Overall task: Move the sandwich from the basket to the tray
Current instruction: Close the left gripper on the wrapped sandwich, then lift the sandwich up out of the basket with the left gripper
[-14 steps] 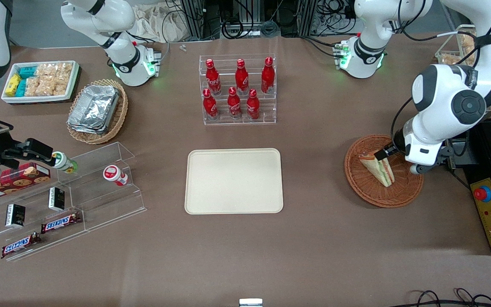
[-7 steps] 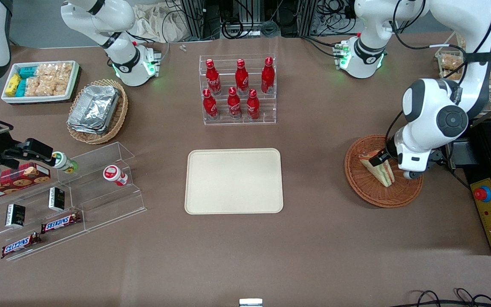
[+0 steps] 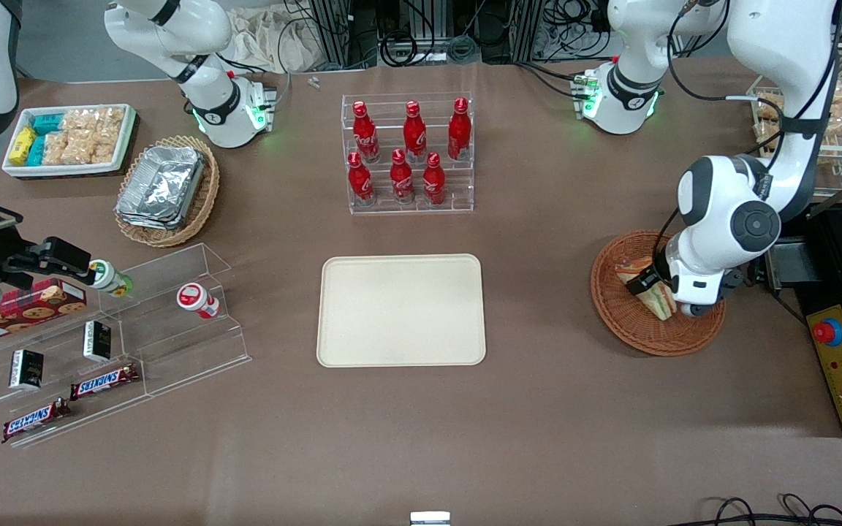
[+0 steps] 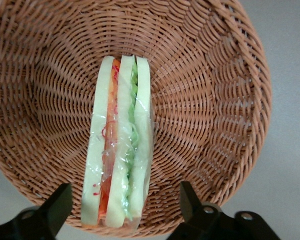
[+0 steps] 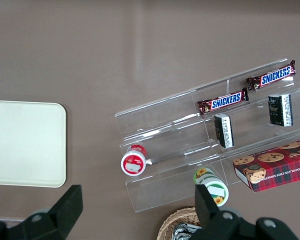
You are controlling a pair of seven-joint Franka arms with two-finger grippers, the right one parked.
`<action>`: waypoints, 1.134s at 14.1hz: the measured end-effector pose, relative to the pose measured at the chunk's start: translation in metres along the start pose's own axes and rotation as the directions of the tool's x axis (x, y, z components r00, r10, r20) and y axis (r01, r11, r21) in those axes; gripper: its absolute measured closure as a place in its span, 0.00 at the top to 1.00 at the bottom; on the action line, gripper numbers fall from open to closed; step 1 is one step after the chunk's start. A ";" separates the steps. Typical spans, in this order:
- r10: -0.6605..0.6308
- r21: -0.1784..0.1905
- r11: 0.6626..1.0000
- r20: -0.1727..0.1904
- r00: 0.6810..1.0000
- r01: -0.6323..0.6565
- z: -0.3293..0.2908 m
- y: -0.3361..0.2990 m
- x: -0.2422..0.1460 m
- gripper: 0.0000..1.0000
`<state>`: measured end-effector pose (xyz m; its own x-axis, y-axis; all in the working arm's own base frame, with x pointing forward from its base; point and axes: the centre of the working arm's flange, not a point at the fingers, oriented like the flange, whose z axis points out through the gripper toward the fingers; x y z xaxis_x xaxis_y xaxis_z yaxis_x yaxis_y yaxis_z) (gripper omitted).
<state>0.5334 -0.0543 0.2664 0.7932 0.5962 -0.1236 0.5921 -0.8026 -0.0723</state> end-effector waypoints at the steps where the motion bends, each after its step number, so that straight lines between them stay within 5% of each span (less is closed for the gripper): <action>1: -0.002 0.002 1.000 0.002 1.000 0.002 0.003 -0.001 0.000 0.92; 8: -0.039 0.003 0.999 0.004 0.999 0.039 -0.011 -0.001 0.005 0.23; 13: -0.026 0.098 0.995 0.065 0.998 0.020 -0.136 0.012 0.013 0.20; 16: -0.006 0.081 0.997 0.040 0.999 0.003 -0.230 0.013 0.011 0.14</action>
<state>0.5826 -0.0547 0.4914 0.7834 0.5998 -0.1631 0.5806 -0.7998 -0.1527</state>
